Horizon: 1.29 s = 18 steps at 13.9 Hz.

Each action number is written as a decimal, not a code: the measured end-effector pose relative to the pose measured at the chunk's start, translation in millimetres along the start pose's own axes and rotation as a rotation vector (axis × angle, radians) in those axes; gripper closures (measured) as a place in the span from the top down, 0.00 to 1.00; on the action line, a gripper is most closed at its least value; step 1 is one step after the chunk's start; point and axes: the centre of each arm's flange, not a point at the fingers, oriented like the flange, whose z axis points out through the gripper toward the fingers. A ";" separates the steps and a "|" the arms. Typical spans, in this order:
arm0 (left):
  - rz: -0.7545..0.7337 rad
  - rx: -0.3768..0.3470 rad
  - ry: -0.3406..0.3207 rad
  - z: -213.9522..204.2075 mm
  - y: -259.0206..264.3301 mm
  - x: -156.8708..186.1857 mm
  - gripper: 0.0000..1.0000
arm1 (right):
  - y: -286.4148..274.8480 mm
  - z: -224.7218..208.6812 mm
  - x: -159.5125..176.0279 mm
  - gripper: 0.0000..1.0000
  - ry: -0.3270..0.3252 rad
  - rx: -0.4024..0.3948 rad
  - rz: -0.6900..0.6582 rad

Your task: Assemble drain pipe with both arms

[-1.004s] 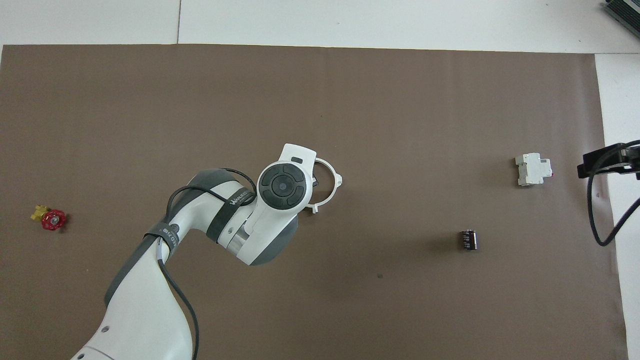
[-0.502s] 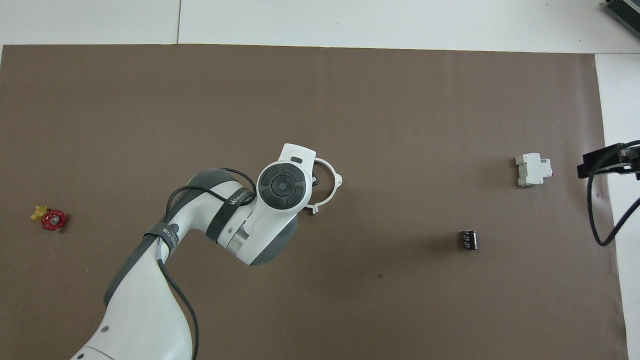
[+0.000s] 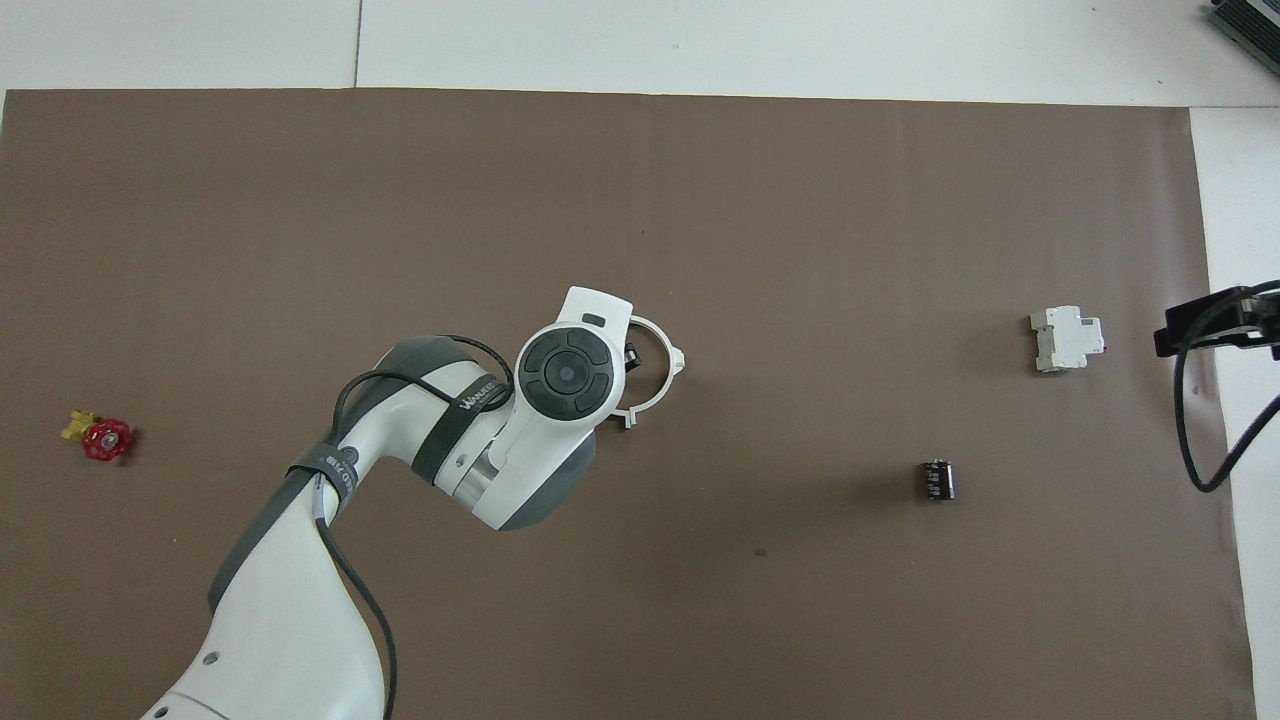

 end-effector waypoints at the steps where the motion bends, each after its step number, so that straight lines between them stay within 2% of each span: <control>1: 0.000 0.000 0.000 0.0 0.0 0.0 1.00 | 0.0 0.0 0.0 1.00 0.000 0.000 0.000; 4: 0.005 0.010 0.004 0.6 -1.2 0.7 1.00 | -0.1 0.0 0.0 1.00 0.000 0.000 0.000; 7: 0.029 0.056 0.037 -6.9 -7.3 11.6 1.00 | -0.1 0.0 0.0 1.00 0.000 0.000 0.000; 13: 0.083 0.110 0.037 -87.2 -75.7 87.6 1.00 | -0.1 0.0 0.0 1.00 0.000 0.000 0.000; 18: 0.178 0.144 0.011 -114.9 -146.1 147.8 1.00 | -0.1 0.0 0.0 1.00 0.000 0.000 0.000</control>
